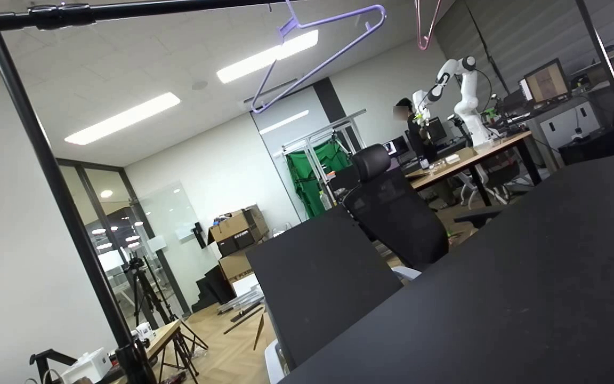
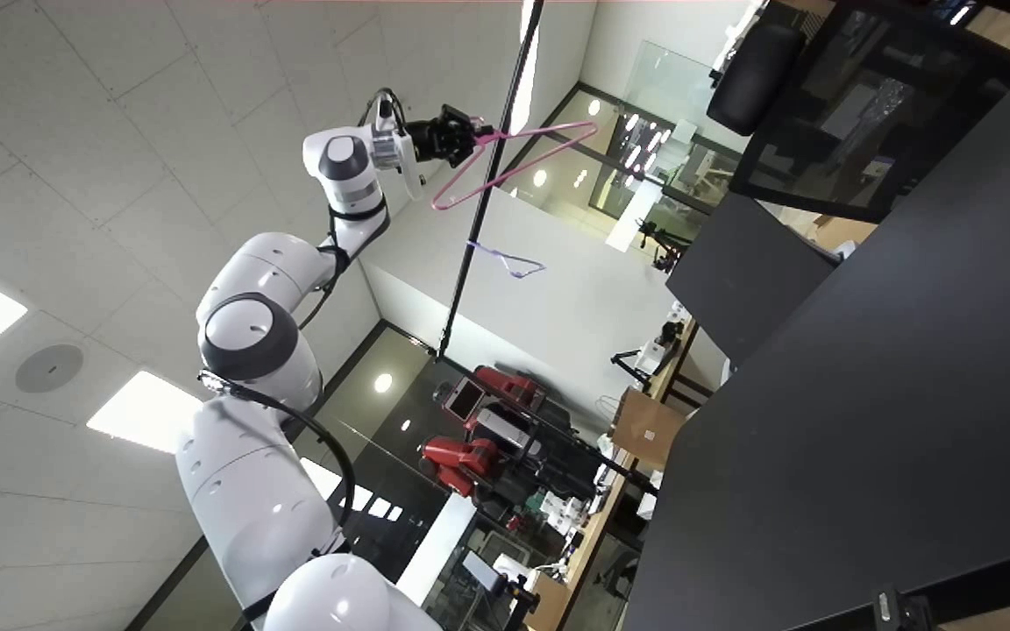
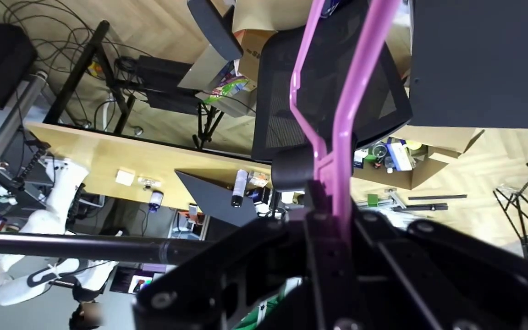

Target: Put the pink hanger on the table

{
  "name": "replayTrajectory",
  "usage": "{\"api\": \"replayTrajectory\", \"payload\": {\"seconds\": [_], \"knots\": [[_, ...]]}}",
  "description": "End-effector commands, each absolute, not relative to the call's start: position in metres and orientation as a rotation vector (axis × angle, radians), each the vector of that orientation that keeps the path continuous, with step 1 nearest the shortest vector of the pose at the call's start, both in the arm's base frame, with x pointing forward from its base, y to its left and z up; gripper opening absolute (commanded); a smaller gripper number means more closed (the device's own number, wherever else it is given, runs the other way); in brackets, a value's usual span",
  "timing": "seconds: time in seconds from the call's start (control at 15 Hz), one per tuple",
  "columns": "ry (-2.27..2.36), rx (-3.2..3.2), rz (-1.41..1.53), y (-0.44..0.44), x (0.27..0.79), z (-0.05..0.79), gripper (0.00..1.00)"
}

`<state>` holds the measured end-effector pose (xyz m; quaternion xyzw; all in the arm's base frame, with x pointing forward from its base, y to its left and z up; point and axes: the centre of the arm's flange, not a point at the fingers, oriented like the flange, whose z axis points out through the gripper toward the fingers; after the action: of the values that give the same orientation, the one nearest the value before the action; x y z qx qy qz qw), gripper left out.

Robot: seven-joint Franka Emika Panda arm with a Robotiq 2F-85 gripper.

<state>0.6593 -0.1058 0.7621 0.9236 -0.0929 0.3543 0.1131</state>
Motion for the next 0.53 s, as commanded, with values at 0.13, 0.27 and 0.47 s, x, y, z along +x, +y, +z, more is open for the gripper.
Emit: {"api": "replayTrajectory", "payload": {"seconds": [0.13,0.27,0.47], "knots": [[-0.303,2.732,0.961,-0.103,0.654,0.747,0.02],[-0.349,2.741,0.926,-0.107,0.66,0.729,0.02],[-0.439,2.723,0.888,-0.114,0.669,0.692,0.02]]}}
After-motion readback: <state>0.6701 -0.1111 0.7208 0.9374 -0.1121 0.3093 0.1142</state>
